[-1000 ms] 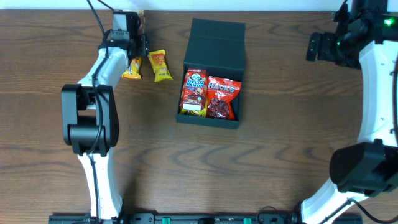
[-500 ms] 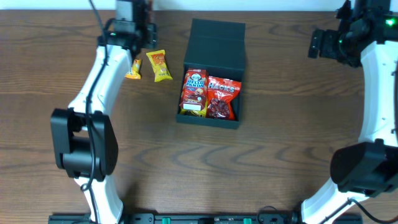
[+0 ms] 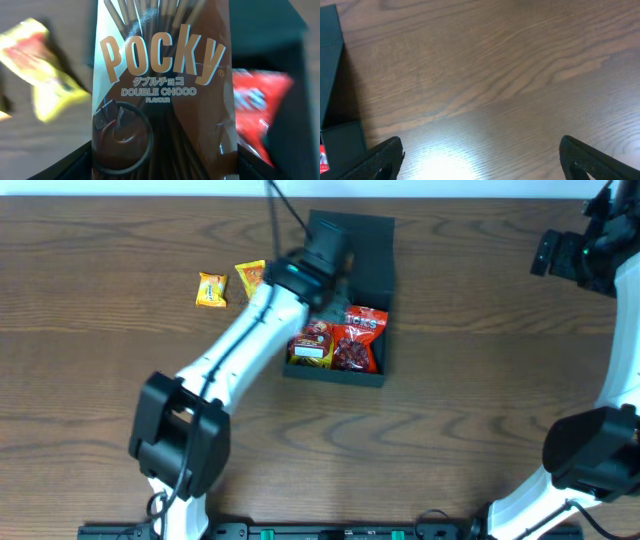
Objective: Pack container
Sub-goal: 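Carry the Pocky box right and lower it into the box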
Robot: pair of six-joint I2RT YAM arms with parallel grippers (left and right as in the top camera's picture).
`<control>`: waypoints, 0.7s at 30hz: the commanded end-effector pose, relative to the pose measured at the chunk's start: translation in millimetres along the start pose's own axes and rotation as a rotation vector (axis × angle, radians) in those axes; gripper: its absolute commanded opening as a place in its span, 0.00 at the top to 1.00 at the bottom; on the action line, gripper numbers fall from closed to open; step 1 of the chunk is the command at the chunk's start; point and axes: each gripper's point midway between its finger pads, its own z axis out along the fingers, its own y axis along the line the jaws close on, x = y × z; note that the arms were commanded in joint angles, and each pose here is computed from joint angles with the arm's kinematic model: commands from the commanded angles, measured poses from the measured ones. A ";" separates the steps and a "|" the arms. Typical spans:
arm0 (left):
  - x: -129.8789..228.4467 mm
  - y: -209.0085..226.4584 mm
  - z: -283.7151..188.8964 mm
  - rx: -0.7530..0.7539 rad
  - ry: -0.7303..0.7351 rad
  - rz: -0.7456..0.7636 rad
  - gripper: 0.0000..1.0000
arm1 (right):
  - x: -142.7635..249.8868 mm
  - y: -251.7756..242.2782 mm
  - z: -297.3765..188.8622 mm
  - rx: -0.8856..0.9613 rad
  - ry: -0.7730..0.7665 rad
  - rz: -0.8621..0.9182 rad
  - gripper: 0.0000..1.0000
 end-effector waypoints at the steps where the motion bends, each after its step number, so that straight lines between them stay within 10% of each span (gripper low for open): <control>1: 14.8 -23.5 -11.9 0.015 0.025 -0.049 0.38 | -5.5 -4.1 -3.6 0.002 -0.017 -0.003 0.01; 17: 54.0 -54.1 -17.1 -0.003 0.131 -0.153 0.33 | -6.0 0.7 -3.7 -0.024 -0.019 -0.004 0.01; 21: 54.0 -54.4 -15.7 -0.003 0.132 -0.153 0.09 | -5.9 0.8 -3.7 -0.025 -0.019 -0.004 0.01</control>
